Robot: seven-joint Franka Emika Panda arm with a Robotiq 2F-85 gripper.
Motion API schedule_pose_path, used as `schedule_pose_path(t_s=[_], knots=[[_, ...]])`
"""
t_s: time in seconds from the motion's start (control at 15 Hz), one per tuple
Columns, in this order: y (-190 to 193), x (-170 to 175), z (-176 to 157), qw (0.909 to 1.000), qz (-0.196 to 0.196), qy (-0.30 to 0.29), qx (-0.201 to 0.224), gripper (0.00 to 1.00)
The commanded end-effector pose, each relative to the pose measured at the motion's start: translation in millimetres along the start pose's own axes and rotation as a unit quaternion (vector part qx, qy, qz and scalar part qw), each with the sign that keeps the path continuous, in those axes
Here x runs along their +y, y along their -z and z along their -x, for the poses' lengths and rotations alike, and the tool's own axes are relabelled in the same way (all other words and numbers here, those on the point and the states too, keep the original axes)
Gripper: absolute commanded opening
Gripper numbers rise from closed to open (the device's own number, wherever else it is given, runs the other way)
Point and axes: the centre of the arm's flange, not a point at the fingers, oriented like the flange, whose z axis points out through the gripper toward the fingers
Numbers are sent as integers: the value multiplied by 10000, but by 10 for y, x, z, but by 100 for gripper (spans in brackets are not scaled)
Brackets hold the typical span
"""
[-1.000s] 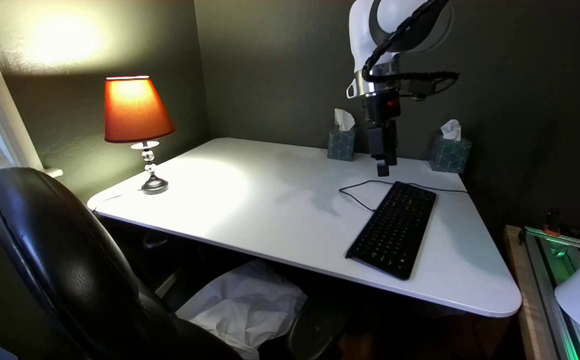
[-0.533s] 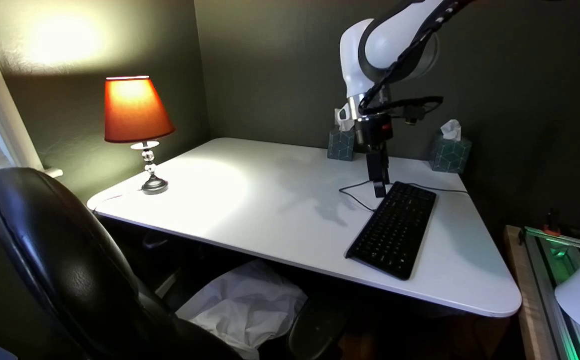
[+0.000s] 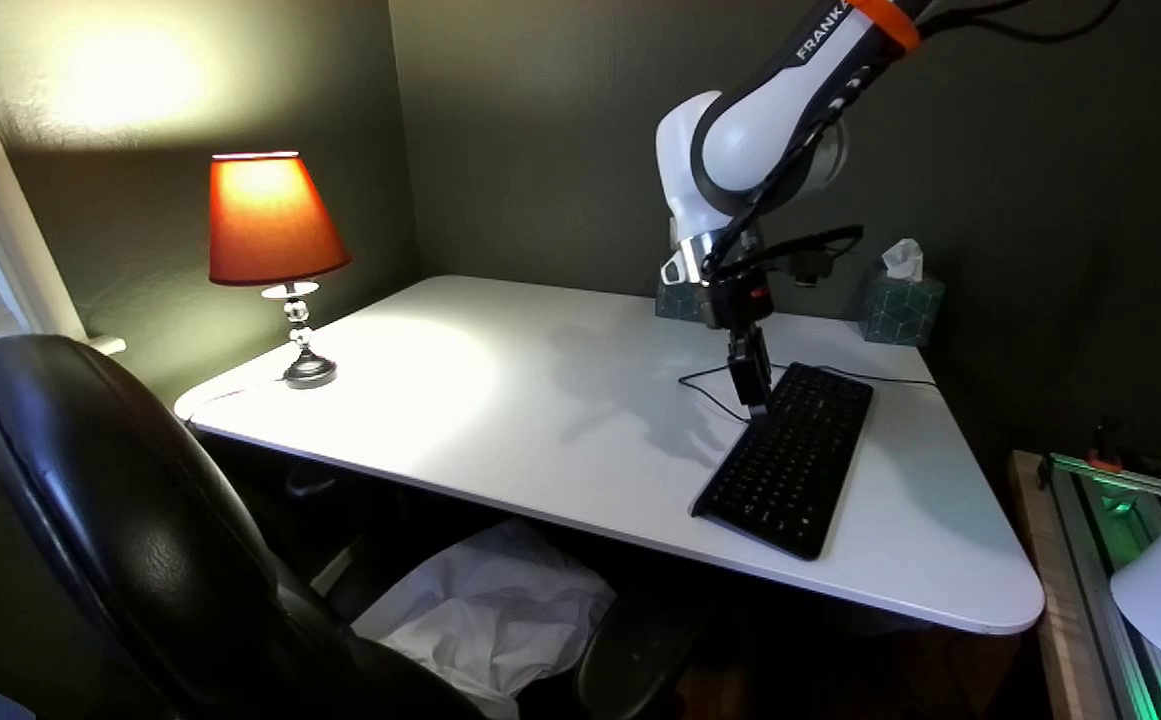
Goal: Press a button on the keyboard
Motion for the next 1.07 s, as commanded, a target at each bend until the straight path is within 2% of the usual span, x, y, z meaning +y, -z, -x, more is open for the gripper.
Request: schedule_pose_path(t_s=[0.0, 0.2, 1.0], knots=[[-100, 51, -187, 10000, -52, 52, -47, 18], [-151, 88, -249, 9999, -33, 1, -122, 0], [-378, 172, -448, 9993, -60, -96, -362, 0]])
